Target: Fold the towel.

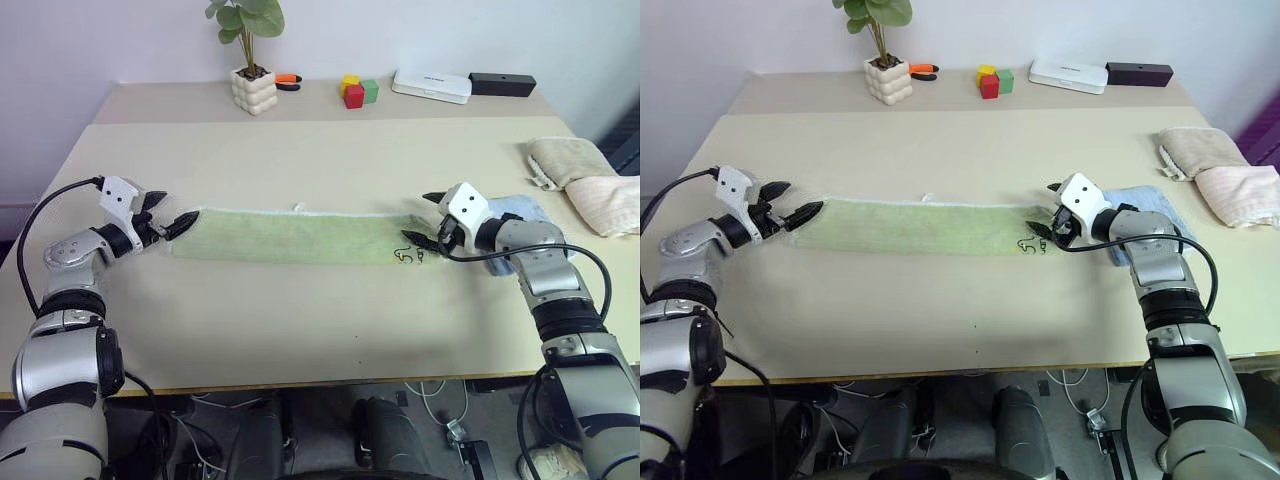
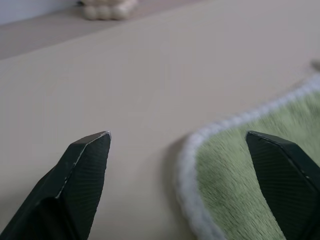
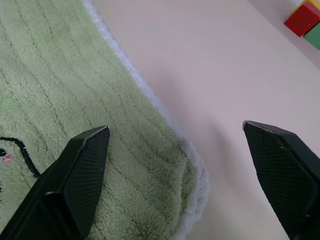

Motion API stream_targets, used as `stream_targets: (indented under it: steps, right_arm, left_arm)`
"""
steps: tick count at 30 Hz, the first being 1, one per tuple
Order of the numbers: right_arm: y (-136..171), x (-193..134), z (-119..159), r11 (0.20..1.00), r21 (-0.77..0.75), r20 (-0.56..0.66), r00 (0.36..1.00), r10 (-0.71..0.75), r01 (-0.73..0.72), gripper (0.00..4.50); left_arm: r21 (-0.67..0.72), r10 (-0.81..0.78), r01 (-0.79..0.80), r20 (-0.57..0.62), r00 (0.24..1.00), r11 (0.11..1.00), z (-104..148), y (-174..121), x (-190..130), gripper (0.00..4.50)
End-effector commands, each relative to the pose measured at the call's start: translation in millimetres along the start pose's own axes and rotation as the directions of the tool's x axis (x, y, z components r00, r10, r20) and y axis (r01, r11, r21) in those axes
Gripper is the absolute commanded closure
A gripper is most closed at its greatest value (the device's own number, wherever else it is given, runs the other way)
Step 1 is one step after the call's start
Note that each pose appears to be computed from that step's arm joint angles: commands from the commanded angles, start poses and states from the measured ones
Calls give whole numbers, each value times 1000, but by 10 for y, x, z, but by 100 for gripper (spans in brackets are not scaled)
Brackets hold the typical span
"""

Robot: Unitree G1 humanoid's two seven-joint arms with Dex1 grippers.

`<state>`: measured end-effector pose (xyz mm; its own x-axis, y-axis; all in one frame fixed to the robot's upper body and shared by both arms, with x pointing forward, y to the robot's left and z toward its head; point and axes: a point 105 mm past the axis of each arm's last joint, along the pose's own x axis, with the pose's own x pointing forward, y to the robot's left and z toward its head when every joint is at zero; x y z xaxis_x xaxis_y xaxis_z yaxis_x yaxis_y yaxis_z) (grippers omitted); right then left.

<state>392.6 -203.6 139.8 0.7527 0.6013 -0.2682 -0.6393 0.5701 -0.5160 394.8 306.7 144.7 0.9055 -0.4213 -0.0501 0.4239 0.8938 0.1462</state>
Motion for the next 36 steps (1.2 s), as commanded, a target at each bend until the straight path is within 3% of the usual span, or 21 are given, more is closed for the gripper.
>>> stream_targets:
  steps: [1, 3, 7, 10, 15, 18, 22, 24, 27, 31, 33, 36]
  right_arm:
    - [-254, -120, 427, 995, 25, 153, 983, -102, 100, 23]
    - [-253, -136, 683, 987, 100, 252, 957, -144, 122, 88]
    - [0, 29, 989, 958, 255, 325, 922, -213, 132, 285]
    - [189, 279, 1011, 880, 425, 258, 904, -341, 211, 447]
    - [500, 590, 879, 798, 526, 108, 908, -406, 294, 447]
    - [719, 775, 772, 783, 548, 39, 926, -375, 294, 447]
    - [722, 751, 415, 697, 612, -94, 910, -405, 373, 447]
    - [621, 616, 84, 639, 602, -208, 867, -453, 479, 447]
    - [522, 476, -74, 619, 565, -252, 829, -500, 545, 447]
    - [418, 323, -127, 668, 449, -239, 800, -551, 594, 447]
    - [368, 207, -220, 693, 410, -236, 803, -548, 594, 447]
    - [267, 113, -140, 736, 372, -160, 821, -549, 565, 447]
  left_arm:
    - [-58, 54, -46, 152, 987, 997, 373, 173, -60, 138]
    - [-101, 40, -18, 217, 975, 995, 517, 154, -27, 244]
    - [-156, 8, 40, 295, 955, 987, 679, -41, 133, 444]
    - [-179, -27, 88, 318, 948, 980, 721, -312, 257, 450]
    - [-306, 21, 84, 324, 946, 948, 616, -637, 412, 450]
    - [-456, 62, 61, 251, 966, 888, 291, -901, 556, 450]
    - [-449, 65, 25, 185, 980, 893, 122, -1016, 572, 450]
    - [-427, 81, -12, 144, 986, 904, 28, -959, 533, 450]
    - [-402, 102, -51, 108, 989, 914, -47, -834, 453, 450]
    - [-369, 133, -95, 80, 988, 924, -104, -642, 341, 450]
    - [-348, 145, -115, 61, 988, 931, -134, -533, 274, 450]
    - [-344, 144, -119, 49, 988, 931, -162, -464, 227, 450]
